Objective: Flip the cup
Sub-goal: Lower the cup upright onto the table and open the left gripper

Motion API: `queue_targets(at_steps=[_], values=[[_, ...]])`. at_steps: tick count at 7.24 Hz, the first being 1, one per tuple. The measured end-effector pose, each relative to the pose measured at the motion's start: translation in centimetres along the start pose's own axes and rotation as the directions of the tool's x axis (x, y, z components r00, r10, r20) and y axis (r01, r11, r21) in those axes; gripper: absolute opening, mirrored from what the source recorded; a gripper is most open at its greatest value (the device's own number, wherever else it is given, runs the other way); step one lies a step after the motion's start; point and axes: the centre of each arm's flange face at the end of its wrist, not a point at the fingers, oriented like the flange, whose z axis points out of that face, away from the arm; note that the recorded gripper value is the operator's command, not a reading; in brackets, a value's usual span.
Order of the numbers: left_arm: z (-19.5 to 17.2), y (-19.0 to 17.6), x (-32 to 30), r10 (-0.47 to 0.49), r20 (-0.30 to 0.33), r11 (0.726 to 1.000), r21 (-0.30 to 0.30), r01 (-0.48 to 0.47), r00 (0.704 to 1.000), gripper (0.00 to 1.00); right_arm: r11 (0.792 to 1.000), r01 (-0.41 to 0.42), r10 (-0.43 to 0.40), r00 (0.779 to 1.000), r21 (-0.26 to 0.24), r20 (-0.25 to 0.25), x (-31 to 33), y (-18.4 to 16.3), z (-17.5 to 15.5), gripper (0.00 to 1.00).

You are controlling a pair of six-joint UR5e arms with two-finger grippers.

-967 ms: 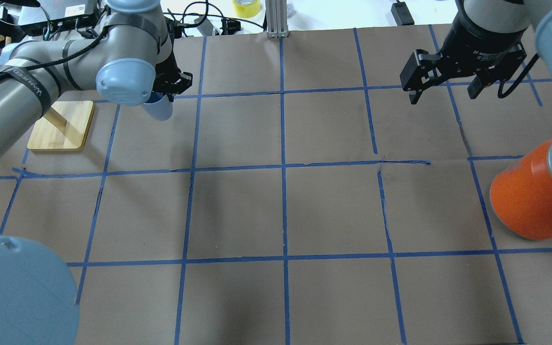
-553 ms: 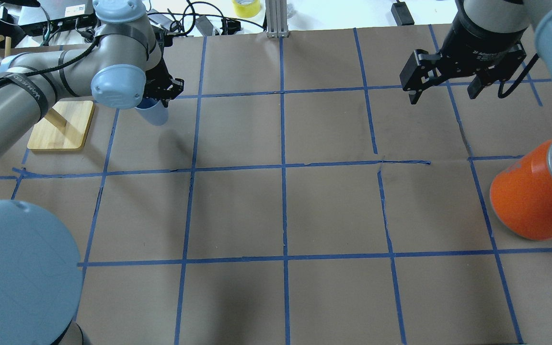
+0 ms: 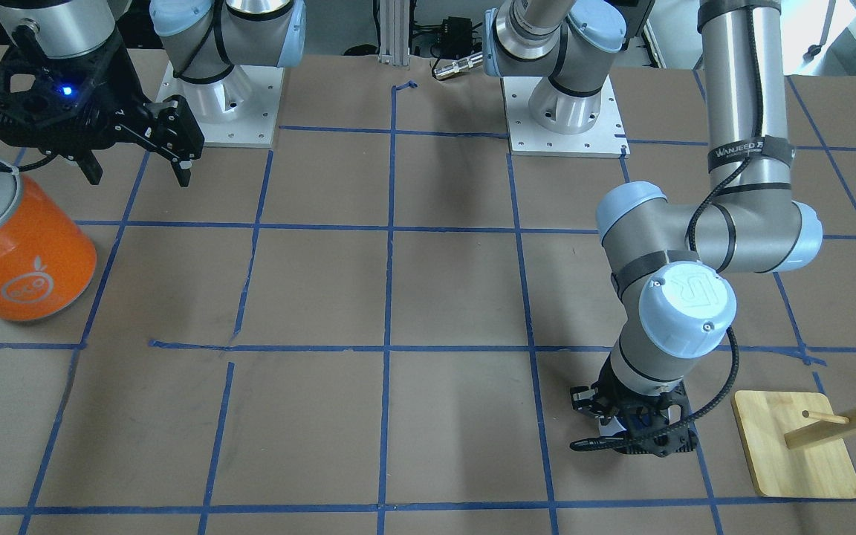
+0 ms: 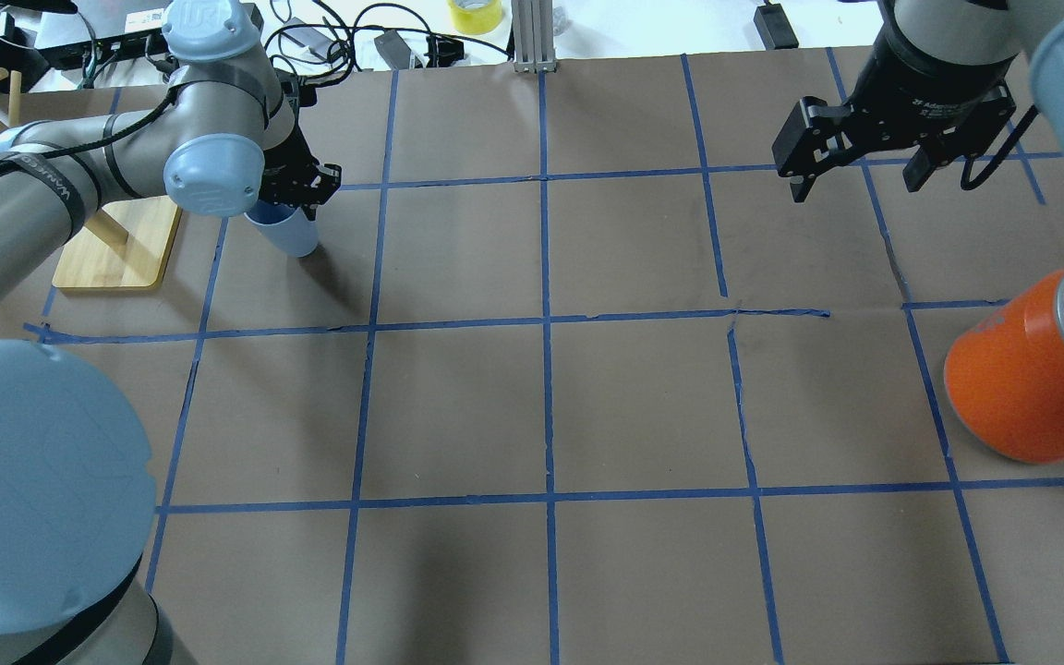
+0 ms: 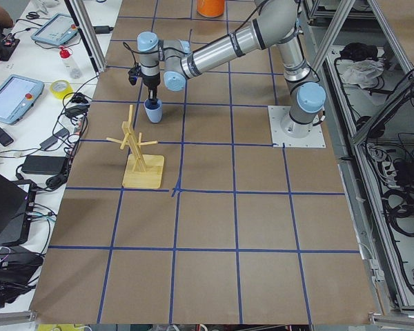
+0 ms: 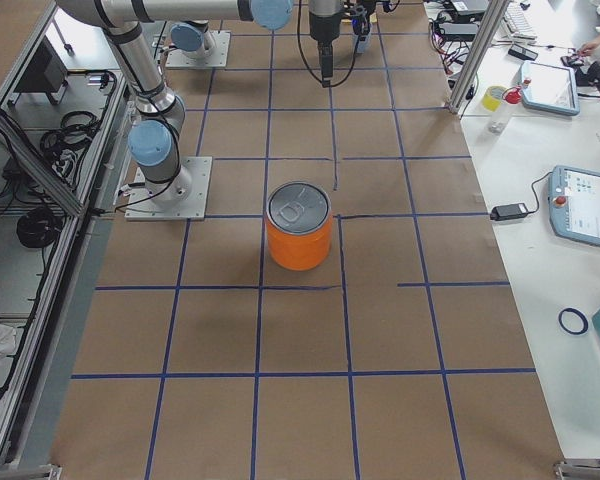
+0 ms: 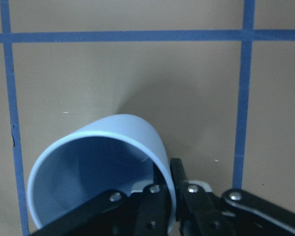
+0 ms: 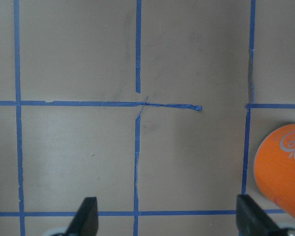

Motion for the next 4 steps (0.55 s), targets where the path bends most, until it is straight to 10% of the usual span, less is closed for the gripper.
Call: queue_targets(at_steps=[1,4], values=[[0.3,-0.1,-0.1,-0.001,-0.001,1.000,-0.003,0.001,1.000,1.00,1.000,-0.001,0.001,1.000,0.001,-0.001,0.1,-0.1,0.1,1.00],[-1.5,0.1,-0.1,-0.005,-0.006,1.000,0.001,0.005,1.000,1.00,1.000,-0.001,0.001,1.000,0.001,0.006,0.0,-0.3,0.2,1.00]])
